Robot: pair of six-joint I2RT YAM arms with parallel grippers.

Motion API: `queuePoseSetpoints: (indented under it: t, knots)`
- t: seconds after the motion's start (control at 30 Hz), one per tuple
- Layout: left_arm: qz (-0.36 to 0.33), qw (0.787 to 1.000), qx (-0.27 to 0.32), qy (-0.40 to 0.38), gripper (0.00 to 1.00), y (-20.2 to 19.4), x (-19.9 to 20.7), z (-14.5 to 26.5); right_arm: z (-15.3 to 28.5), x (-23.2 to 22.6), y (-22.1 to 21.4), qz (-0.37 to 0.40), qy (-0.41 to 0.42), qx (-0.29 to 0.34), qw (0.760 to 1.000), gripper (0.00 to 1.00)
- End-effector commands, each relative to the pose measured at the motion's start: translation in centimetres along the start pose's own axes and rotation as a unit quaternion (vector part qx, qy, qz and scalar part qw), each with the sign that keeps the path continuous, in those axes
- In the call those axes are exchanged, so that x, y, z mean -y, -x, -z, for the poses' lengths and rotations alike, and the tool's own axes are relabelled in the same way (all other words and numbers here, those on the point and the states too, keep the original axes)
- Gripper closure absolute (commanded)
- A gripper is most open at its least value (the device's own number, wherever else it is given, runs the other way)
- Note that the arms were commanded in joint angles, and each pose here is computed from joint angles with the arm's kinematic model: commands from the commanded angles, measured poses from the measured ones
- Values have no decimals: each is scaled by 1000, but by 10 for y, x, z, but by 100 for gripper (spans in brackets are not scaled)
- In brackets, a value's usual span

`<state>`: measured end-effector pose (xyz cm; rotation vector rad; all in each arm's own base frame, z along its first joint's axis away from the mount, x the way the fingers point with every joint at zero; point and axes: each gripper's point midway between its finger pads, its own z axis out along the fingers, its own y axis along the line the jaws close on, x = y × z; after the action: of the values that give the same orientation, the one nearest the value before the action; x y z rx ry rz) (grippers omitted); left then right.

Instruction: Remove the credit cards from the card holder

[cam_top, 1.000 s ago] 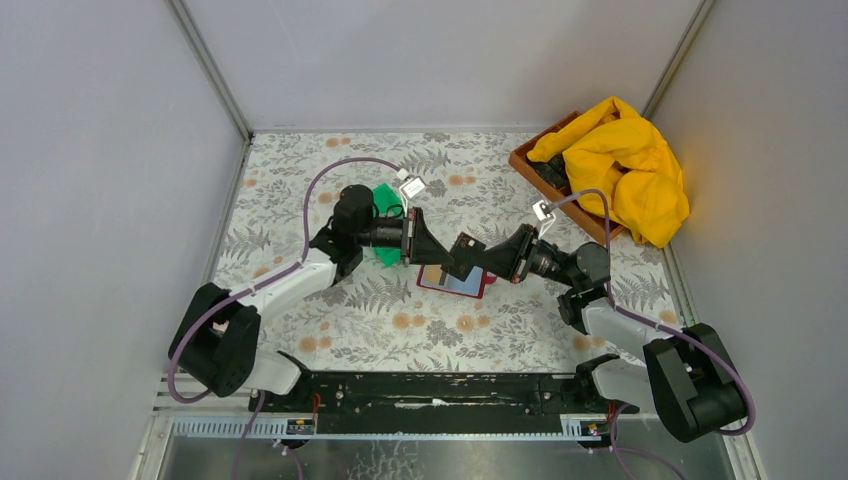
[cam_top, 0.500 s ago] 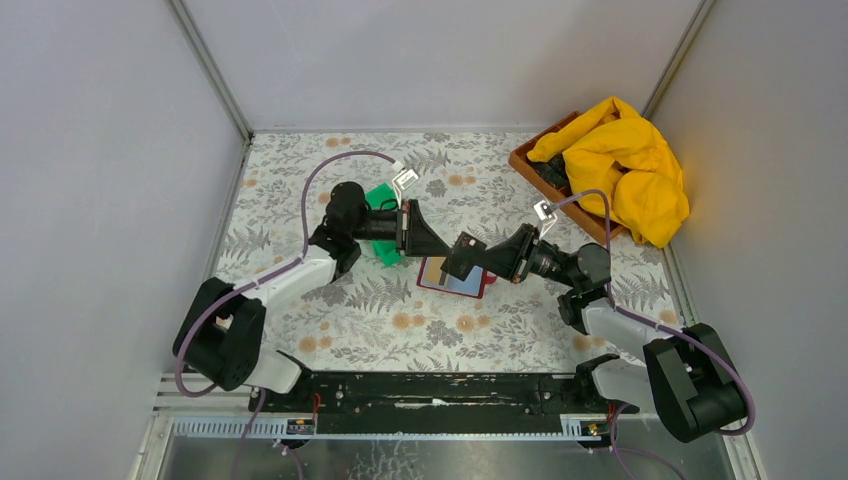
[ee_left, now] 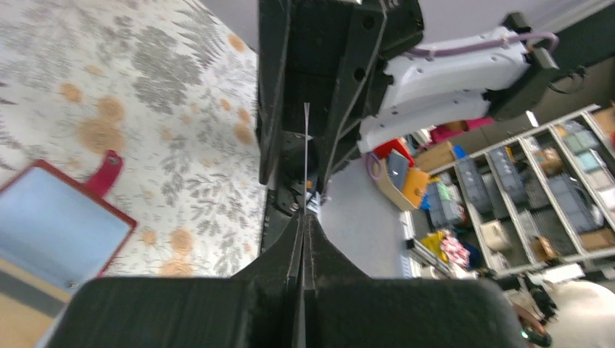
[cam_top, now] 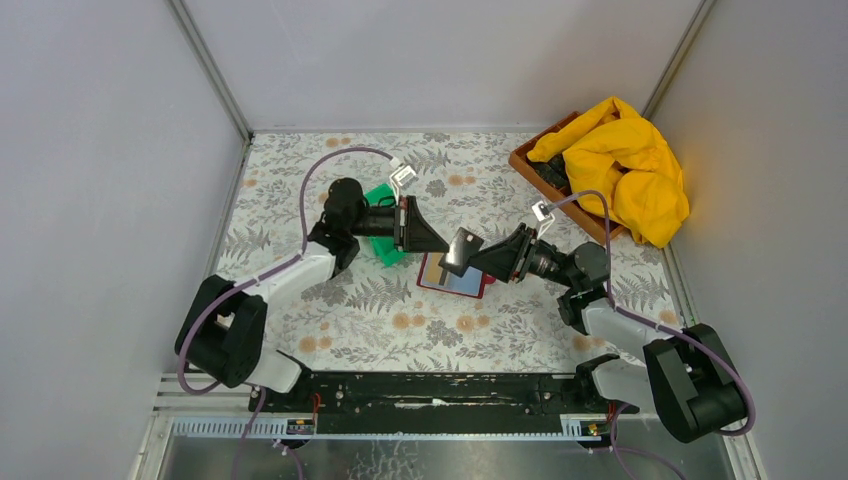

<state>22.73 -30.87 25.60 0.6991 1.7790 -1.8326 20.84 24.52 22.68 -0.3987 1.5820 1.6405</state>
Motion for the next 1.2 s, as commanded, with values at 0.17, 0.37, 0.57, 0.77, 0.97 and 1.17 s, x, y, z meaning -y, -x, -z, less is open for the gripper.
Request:
queuePoseSetpoints:
  t: [0.17, 0.37, 0.57, 0.77, 0.97, 1.17]
  knots:
    - [-15, 976, -8, 219, 100, 20, -61, 42, 15, 60, -1, 14, -175, 15, 984, 55]
    - [20, 935, -25, 353, 100, 25, -94, 82, 19, 68, -6, 18, -193, 10, 981, 55]
    - [16, 904, -58, 424, 100, 32, -117, 112, 18, 72, -11, 9, -192, 4, 981, 56]
    - [44, 891, -29, 451, 100, 51, -141, 144, 18, 71, -13, 3, -187, 2, 982, 56]
    - [72, 875, 7, 478, 100, 54, -169, 157, 17, 71, -16, -6, -183, 0, 983, 56]
    - [90, 867, 4, 490, 100, 50, -195, 158, 16, 73, -18, -14, -182, -4, 983, 55]
